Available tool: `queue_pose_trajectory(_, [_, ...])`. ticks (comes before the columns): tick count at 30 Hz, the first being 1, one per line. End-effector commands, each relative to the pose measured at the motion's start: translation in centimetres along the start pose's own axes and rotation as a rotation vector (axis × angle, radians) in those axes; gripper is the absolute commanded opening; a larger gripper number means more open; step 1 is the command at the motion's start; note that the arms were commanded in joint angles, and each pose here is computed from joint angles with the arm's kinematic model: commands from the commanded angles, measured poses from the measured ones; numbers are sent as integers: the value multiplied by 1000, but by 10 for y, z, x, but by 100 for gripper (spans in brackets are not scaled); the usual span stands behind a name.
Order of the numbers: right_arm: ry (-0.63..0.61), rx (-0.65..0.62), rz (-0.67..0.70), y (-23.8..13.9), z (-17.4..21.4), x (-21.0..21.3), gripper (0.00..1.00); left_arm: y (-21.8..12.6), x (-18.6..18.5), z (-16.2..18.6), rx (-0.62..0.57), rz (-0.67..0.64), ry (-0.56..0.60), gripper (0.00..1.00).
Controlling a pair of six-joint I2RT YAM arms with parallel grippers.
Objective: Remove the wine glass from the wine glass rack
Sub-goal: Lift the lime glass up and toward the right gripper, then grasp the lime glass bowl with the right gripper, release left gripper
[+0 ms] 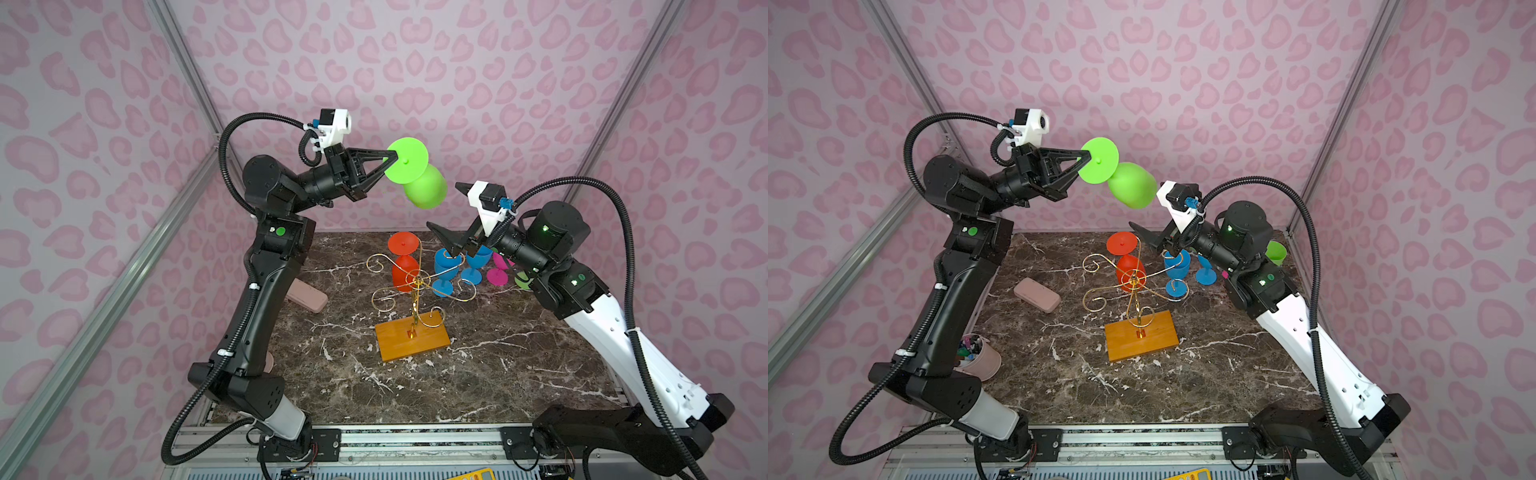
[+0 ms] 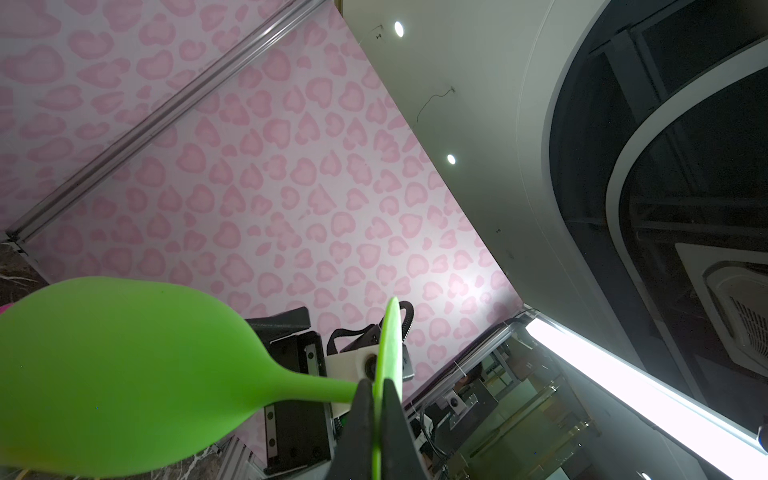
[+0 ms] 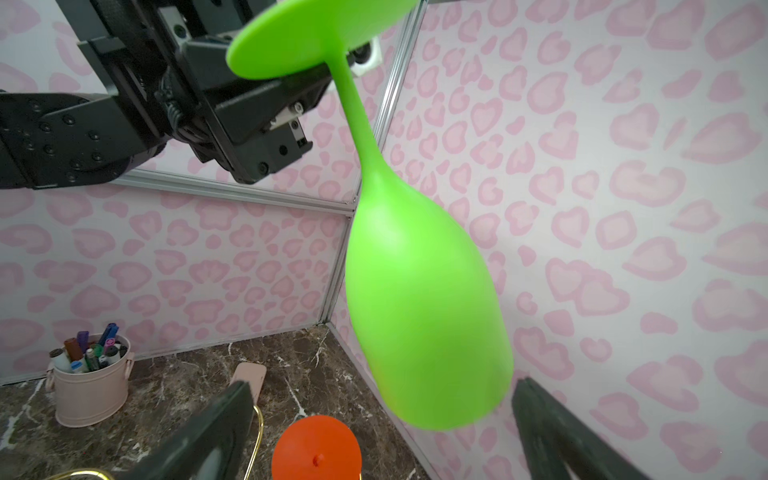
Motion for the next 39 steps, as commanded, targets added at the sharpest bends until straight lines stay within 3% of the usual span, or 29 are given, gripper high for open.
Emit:
queue_pose_trajectory(1, [-65,-51,63,7,-5,-7,99,6,-4,2,23,42,19,4])
queue_pose_trajectory(17, [-84,-40,129,32,9,-15,97,19,-4,9,65,86,-35,4])
queue_pose_trajectory(32, [-46,0,128,28,9,-14,73,21,5,10,67,97,-70,4])
queue_pose_trajectory(39, [16,57,160,18,3,-17,61,23,7,6,51,101,-49,35])
Point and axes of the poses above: each gripper's point midway between its finger pads, its own y axis out along the fingers, its own x axis along the line the jaws close on, z = x × y, the point moved 10 cm from there along -y, back along the fingers, and after that the axes turned 1 degree about -y, right-handed, at the moved point
